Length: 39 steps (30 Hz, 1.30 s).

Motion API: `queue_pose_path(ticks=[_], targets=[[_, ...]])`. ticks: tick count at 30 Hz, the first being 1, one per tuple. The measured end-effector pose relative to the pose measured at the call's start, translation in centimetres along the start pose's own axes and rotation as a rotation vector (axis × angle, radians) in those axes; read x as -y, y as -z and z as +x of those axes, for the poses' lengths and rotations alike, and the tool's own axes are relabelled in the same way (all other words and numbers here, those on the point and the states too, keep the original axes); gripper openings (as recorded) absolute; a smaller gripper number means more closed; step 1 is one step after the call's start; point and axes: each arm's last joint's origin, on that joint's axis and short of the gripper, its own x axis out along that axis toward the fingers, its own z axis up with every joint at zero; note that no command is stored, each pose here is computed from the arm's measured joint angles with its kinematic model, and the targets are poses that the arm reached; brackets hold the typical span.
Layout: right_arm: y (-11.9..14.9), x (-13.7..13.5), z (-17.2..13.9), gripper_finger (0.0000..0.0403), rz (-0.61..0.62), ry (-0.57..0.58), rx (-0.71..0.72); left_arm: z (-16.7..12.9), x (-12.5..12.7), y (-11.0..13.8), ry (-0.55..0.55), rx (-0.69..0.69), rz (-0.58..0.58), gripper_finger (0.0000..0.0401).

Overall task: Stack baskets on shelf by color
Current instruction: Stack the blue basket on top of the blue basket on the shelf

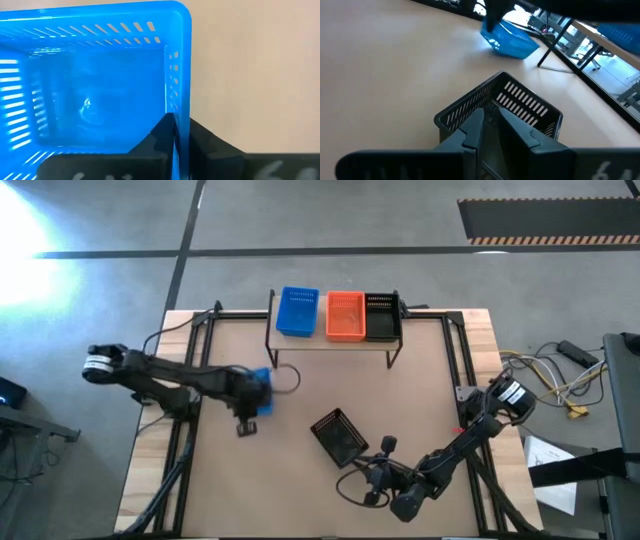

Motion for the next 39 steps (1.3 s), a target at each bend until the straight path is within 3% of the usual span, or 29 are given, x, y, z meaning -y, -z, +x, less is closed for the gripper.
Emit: queue_pose_path(ticks=[3, 6, 9, 14, 18, 21, 24, 27, 31, 39], targets=[[0.0, 0.0, 0.0, 0.0048, 0.001, 0.0, 0.001, -2.1, 2.5, -0.3, 0.089, -0.014, 0.123, 0.0001], [-0.1, 0.0, 0.0, 0.0048, 0.01, 0.0, 0.004, -5.1, 4.7, -0.9, 0.059, 0.026, 0.28, 0.0001], [-0.2, 0.1, 0.2, 0.0048, 0.019, 0.005, 0.005, -8.9, 6.2, -1.9, -0.053, 0.13, 0.382, 0.0001], [-0.3, 0.5, 0.9, 0.0048, 0.035, 0.024, -0.001, -15.6, 6.9, -4.5, -0.271, 0.435, 0.531, 0.0001], [-0.4, 0.8, 1.4, 0.0048, 0.053, 0.036, 0.0, -19.4, 5.3, -7.0, -0.57, 0.616, 0.598, 0.0], [-0.6, 0.8, 1.5, 0.0048, 0.07, 0.04, 0.006, -20.8, 3.0, -8.8, -0.7, 0.669, 0.627, 0.0], [-0.6, 0.8, 1.6, 0.0048, 0.073, 0.039, 0.007, -20.9, -0.2, -10.2, -0.763, 0.661, 0.618, 0.0], [-0.7, 0.8, 1.6, 0.0048, 0.083, 0.037, 0.013, -19.6, -3.8, -11.3, -0.73, 0.603, 0.586, 0.0], [-0.7, 0.8, 1.6, 0.0048, 0.087, 0.036, 0.014, -17.7, -7.7, -12.4, -0.698, 0.547, 0.419, 0.0], [-0.7, 0.8, 1.6, 0.0048, 0.089, 0.036, 0.015, -13.9, -10.3, -14.3, -0.648, 0.429, 0.37, 0.0]])
